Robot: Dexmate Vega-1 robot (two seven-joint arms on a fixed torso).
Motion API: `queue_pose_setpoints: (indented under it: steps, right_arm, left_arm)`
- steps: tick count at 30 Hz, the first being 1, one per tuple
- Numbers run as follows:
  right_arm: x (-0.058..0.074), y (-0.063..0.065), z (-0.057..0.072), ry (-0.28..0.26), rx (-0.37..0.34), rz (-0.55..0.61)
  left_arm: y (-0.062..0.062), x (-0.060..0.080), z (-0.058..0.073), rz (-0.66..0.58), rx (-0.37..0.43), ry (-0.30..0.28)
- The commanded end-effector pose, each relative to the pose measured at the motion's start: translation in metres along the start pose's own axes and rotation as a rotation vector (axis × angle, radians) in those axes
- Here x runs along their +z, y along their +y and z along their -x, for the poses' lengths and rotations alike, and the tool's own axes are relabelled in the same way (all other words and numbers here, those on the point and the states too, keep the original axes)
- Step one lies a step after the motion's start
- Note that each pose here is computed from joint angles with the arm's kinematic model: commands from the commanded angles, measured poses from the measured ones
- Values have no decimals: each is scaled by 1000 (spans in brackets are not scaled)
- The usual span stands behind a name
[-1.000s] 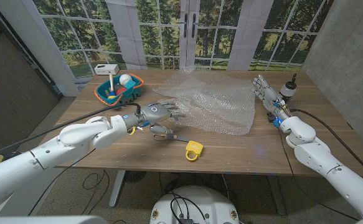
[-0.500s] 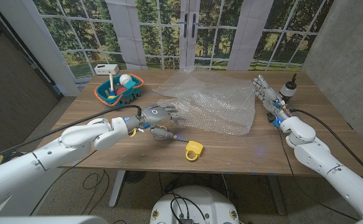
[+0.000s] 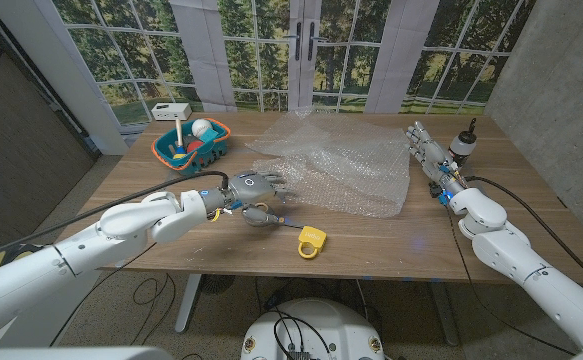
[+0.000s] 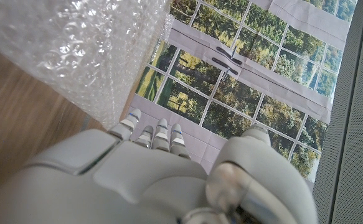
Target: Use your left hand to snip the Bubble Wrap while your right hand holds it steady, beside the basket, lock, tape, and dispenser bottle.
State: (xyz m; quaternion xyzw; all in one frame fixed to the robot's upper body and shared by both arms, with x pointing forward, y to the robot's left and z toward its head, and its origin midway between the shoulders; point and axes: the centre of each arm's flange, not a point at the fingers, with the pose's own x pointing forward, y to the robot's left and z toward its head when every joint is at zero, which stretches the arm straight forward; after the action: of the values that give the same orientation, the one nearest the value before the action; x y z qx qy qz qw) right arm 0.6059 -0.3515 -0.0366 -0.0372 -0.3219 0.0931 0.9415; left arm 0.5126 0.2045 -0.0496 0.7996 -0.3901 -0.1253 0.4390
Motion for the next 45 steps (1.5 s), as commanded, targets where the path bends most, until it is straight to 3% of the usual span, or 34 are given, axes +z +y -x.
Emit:
queue_pose_setpoints:
  steps: [1, 45]
  right_arm:
    - [-1, 1, 0, 1, 5, 0]
    - [2, 1, 2, 5, 6, 4]
  left_arm:
    - [-5, 4, -4, 5, -19, -12]
    - [-7, 10, -17, -12, -75, -29]
